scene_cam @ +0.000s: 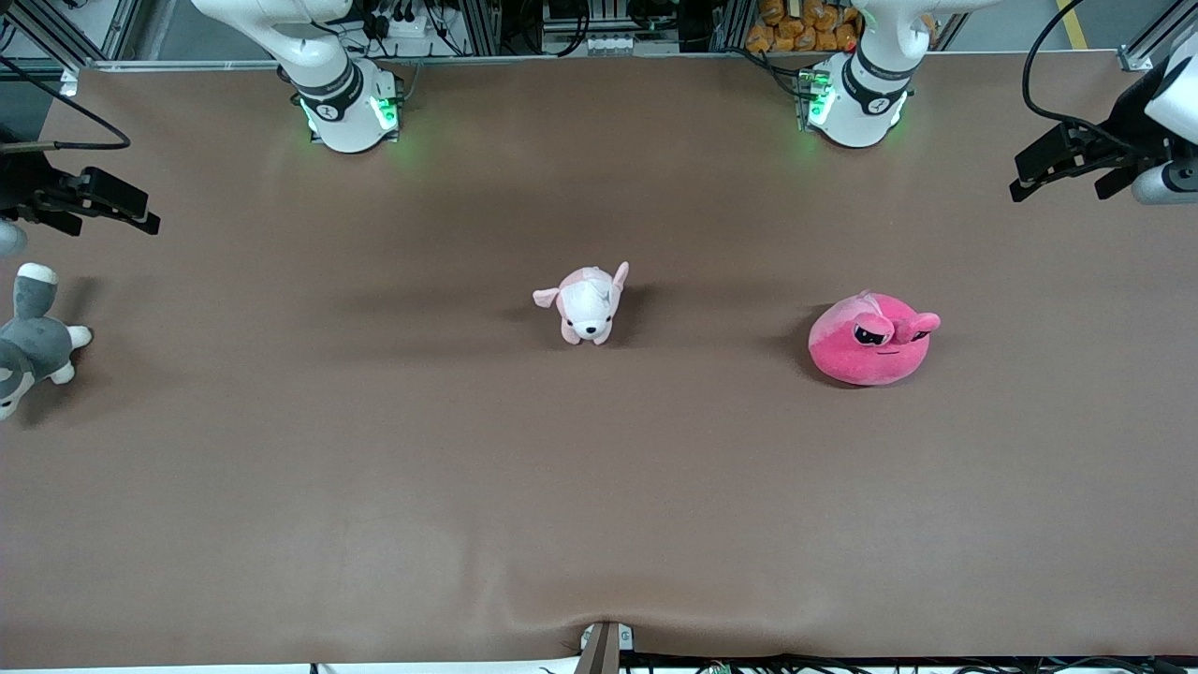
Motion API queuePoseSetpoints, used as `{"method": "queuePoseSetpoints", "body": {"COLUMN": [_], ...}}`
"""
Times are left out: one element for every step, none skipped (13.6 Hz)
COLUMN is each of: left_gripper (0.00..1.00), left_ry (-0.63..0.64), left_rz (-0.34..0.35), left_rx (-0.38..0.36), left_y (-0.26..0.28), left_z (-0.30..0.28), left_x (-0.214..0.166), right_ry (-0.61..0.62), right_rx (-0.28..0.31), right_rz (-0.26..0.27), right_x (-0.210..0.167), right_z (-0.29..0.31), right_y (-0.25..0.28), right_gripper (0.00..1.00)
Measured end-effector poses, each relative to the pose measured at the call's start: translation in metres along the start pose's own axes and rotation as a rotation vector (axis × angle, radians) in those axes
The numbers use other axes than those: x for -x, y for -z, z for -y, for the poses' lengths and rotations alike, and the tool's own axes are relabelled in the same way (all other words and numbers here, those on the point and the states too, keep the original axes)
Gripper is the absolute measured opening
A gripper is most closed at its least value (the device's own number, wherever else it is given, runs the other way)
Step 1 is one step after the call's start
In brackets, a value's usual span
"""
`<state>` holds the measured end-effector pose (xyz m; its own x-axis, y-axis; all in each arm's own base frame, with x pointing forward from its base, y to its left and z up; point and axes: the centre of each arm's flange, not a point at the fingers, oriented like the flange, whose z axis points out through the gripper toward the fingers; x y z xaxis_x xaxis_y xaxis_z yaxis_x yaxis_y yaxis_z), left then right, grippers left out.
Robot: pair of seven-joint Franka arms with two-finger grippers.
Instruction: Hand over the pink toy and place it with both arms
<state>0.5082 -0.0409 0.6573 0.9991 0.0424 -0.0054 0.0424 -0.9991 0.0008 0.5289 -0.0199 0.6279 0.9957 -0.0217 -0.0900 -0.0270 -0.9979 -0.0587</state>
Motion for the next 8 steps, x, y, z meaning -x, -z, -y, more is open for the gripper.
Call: {"method": "queuePoseSetpoints", "body": {"left_gripper": [1.0,1.0,1.0,1.0,1.0,1.0,1.0,1.0], "left_ry": [-0.001,-0.002,-0.003,-0.003,-0.003,-0.004,-0.003,0.0], "left_rz": [0.003,0.005,0.004,0.001,-0.004,-0.007,-0.008,-0.004], "left_rx": [-0.001,-0.005,-0.018,-0.036,-0.054,-0.066,-0.072,-0.075], "left_y": [-0.0012,-0.0018,-0.0017,-0.0008,0.0005,0.0016,0.002,0.001], "left_z": [-0.0005,-0.0008,-0.0003,0.0011,0.0022,0.0029,0.0039,0.0055], "left_x": [-0.0012,-0.0017,-0.0018,-0.0019,-0.002,-0.0023,-0.0032,-0.0045], "right_ry": [0.0,0.0,0.0,0.002,0.003,0.005,0.006,0.007], "right_rx": [0.0,0.0,0.0,0.0,0.0,0.0,0.0,0.001], "right_rz": [0.0,0.0,0.001,0.001,0.002,0.002,0.002,0.002], "right_x": [0.0,0.0,0.0001,0.0001,0.0001,0.0001,0.0001,0.0001], "right_z": [0.0,0.0,0.0001,0.0006,0.0013,0.0019,0.0026,0.0033], "right_y": [0.0,0.0,-0.0001,-0.0002,-0.0003,-0.0004,-0.0004,-0.0005], "right_gripper": [1.0,1.0,1.0,1.0,1.0,1.0,1.0,1.0]}}
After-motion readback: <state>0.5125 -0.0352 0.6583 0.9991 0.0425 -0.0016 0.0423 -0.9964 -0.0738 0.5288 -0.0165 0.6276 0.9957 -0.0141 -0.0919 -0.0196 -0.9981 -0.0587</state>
